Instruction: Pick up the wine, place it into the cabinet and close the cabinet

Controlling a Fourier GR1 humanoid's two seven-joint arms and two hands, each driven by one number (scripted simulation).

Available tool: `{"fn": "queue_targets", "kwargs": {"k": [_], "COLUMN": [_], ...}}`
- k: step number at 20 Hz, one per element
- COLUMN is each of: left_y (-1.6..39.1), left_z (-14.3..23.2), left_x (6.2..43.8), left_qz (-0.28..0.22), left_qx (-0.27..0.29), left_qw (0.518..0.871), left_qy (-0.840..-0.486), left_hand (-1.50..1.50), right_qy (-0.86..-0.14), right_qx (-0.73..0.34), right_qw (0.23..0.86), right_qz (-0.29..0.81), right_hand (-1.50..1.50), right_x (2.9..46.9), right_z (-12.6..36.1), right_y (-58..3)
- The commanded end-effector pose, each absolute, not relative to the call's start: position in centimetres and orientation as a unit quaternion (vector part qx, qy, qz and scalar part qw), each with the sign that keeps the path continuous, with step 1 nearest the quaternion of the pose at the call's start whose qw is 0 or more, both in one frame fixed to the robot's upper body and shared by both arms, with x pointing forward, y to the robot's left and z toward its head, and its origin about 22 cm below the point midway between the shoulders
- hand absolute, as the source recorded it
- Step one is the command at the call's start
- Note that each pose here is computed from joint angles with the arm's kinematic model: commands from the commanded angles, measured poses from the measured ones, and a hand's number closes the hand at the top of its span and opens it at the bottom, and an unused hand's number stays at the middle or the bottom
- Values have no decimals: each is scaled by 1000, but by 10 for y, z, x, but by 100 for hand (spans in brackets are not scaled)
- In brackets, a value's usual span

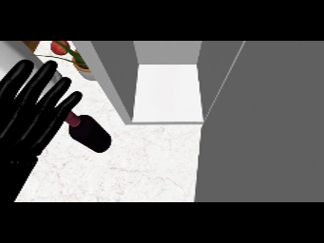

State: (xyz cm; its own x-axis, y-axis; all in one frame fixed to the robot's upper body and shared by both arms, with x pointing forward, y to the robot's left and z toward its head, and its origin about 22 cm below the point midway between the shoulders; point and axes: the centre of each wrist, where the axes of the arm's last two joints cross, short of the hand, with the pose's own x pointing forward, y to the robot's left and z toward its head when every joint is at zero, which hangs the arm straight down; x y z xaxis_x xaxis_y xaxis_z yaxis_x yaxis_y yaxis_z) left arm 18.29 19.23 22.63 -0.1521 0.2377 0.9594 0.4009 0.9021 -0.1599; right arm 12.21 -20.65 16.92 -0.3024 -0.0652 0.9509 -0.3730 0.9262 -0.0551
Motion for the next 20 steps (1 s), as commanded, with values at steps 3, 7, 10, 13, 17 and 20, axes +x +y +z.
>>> {"fn": "queue_targets", "kwargs": {"k": [3,7,10,13,17,20], "left_y": [200,231,228,245,258,285], "left_z": [233,236,231,244,226,222], "left_x": [177,176,186,195,196,200], "left_qz": [-56,-45,-37,-34,-41,-36], "left_qx": [-198,-170,-160,-135,-129,-118], "left_qw": [595,602,605,598,604,605], "left_qy": [-777,-779,-779,-789,-785,-787], "left_hand": [-150,-150,-150,-150,-150,-150], "right_qy": [-813,-812,-813,-816,-816,-814], "right_qx": [156,154,155,151,153,166], "right_qw": [547,547,546,543,542,543], "right_qz": [122,137,128,126,132,123], "right_hand": [-150,-150,-150,-150,-150,-150], "right_x": [86,74,73,91,79,84], "right_z": [208,208,206,200,213,208], "right_y": [-209,-219,-212,-209,-217,-210]}}
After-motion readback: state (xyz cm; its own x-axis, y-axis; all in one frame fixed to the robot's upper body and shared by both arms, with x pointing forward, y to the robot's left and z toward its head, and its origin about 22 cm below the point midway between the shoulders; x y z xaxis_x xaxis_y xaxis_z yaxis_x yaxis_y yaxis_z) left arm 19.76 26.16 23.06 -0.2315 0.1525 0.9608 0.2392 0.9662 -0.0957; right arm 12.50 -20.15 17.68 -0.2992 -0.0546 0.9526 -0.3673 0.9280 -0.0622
